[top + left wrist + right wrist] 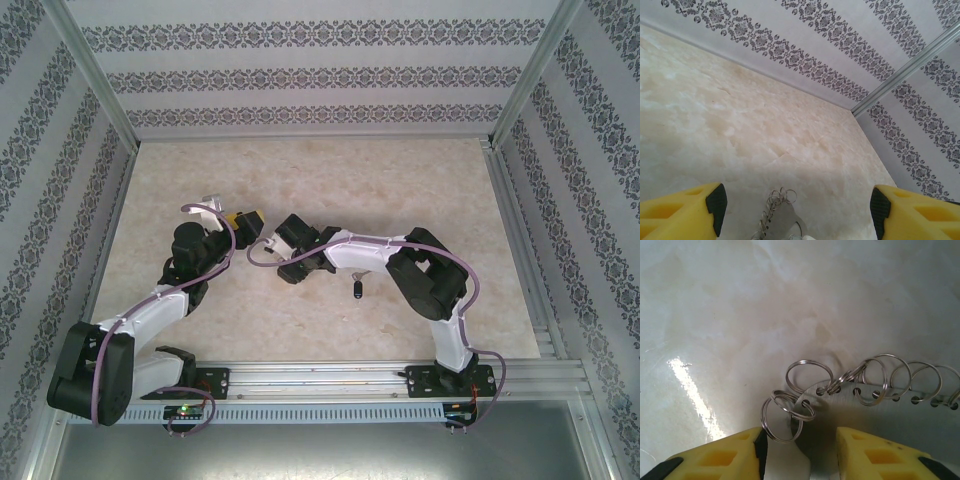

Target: Put the keys on the keyring

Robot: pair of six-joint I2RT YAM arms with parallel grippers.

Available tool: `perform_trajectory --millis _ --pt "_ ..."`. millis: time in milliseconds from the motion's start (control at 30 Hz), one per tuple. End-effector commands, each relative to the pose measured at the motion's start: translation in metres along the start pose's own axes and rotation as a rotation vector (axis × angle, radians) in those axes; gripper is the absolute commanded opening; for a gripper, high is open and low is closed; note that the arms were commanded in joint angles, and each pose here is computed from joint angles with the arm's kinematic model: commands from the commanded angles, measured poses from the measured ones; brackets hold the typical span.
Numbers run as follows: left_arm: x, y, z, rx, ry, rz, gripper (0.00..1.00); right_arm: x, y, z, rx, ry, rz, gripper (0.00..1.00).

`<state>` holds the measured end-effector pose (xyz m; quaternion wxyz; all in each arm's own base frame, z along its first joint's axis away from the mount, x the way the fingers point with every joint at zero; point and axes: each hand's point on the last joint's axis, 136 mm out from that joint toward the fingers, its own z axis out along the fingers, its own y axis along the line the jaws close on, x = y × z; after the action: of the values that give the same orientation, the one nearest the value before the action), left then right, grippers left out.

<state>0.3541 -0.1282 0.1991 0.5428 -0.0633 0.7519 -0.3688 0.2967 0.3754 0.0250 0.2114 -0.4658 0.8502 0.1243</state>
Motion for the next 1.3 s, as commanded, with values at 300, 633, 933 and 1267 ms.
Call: perform_trajectory --millis 300,633,933,1267 --pt "-0.012 -0.01 0.003 0.053 -0.031 -0.005 0.77 -0.018 0.009 0.0 -0.036 -0.048 -0.013 0.12" --pt "-0.012 -0.012 0.002 0.063 -0.029 -0.007 0.78 -0.034 -0.004 -0.045 -0.135 -0.198 0.109 0.0" --pt "-0.009 -0.021 0.001 0.106 -0.008 -0.005 0.77 -0.046 -0.022 -0.095 -0.218 -0.359 0.239 0.0" --pt "0.0 -0.056 0.002 0.289 0.092 -0.01 0.62 -0.054 -0.044 -0.158 -0.247 -0.568 0.321 0.0"
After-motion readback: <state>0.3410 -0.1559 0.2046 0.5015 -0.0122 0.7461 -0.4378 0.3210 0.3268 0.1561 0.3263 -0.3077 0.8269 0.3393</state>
